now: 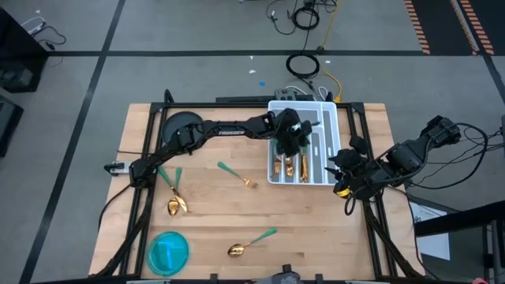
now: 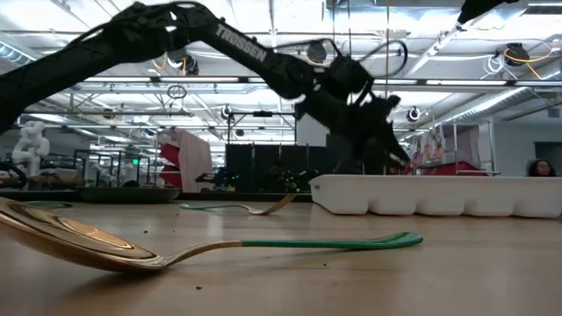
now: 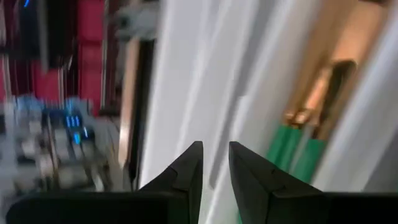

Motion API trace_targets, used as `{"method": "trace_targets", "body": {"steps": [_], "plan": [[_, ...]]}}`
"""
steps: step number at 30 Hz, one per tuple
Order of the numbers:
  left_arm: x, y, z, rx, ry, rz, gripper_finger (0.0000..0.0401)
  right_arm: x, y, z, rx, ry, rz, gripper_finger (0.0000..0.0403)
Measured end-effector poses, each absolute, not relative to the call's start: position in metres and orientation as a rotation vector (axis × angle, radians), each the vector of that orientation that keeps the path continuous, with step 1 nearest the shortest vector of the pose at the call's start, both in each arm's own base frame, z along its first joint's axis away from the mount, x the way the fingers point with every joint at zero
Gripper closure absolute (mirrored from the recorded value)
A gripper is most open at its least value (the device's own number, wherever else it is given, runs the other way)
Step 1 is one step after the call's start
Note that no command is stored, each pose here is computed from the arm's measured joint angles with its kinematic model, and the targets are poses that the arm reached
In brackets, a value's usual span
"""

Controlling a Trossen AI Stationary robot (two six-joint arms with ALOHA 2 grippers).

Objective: Sort silverware
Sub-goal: Put the green spoon into the white silverware organizer

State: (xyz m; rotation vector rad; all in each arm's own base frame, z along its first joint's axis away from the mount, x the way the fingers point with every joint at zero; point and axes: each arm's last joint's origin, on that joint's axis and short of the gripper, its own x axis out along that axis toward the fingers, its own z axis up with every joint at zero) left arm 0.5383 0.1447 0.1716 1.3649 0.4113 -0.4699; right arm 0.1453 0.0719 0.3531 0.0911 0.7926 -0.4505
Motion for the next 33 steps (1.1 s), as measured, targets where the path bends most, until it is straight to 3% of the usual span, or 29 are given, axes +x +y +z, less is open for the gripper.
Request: {"method": "trace_targets", "body": {"steps": [7, 12, 18, 24, 33], "plan": [[0.513, 0.144, 0.278, 1.049, 0.360, -0.201, 0.0316, 0.140, 0.068, 0.357, 0.105, 0.766, -0.452, 0.0261], [0.459, 0.150, 0.351, 0.762, 0.435, -0.121, 0.0316, 0.139, 0.067, 0.359, 0.105, 0.723, -0.474, 0.0261], [0.386, 0.124, 0.416, 0.668, 0.566, -0.102, 0.0316, 0.140, 0.067, 0.359, 0.108, 0.719, -0.474, 0.0261], [0.313, 0.084, 0.460, 0.407, 0.673, -0.045, 0.0316, 0.141, 0.068, 0.360, 0.121, 0.706, -0.469, 0.0261], [0.245, 0.008, 0.477, 0.148, 0.845, -0.086, 0.0315, 0.179, 0.080, 0.349, 0.105, 0.751, -0.405, 0.0261]]}}
